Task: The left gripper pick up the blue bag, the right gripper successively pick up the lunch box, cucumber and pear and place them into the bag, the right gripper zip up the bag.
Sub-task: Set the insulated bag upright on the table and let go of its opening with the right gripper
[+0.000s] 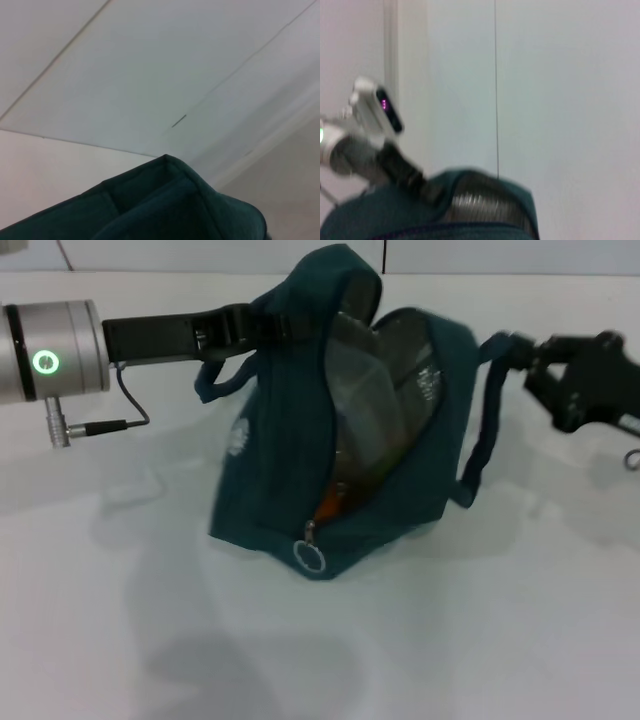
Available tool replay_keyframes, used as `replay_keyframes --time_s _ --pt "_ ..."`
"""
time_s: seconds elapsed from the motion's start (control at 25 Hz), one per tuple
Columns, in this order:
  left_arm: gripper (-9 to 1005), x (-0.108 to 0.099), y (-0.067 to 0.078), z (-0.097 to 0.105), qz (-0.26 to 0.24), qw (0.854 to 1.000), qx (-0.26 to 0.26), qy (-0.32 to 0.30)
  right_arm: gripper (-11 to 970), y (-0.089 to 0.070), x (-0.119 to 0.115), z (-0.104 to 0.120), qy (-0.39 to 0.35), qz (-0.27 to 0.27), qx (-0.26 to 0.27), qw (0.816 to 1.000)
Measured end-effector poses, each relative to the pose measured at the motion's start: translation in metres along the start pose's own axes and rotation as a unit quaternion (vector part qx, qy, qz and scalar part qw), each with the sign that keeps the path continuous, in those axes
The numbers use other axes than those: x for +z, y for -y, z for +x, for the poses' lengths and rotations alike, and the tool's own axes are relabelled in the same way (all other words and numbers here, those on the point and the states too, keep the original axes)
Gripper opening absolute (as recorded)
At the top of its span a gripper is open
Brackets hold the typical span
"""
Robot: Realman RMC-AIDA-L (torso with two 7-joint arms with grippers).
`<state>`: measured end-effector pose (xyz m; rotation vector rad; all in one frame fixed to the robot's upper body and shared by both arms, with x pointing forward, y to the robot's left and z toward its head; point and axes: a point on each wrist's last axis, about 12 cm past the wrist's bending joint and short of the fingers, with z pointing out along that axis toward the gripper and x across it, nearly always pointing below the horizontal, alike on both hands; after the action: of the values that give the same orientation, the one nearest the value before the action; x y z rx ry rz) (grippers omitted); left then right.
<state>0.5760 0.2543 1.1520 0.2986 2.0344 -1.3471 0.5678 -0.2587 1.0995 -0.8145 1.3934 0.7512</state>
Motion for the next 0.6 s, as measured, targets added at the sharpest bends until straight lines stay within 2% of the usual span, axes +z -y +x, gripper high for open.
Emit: replay_keyframes --time_s 0.16,0.2,0.36,0.6 --pt "61 0.009 0.005 0.004 0.023 1.0 -0.003 -0.006 40 0.006 -0.014 -0.01 0.022 -0.002 0.012 1.0" --pt "61 0.013 0.007 0.005 0.032 0.999 -0.002 -0.008 40 0.008 -0.03 -0.017 0.043 -0.003 0.016 0.999" --pt "61 0.029 0.017 0.011 0.078 0.997 0.0 -0.011 39 0.011 -0.056 -0.025 0.075 0.008 0.021 0.997" --pt "61 0.045 0.02 0.026 0.116 0.993 -0.025 -0.005 35 0.015 -0.084 -0.023 0.075 0.047 0.031 0.996"
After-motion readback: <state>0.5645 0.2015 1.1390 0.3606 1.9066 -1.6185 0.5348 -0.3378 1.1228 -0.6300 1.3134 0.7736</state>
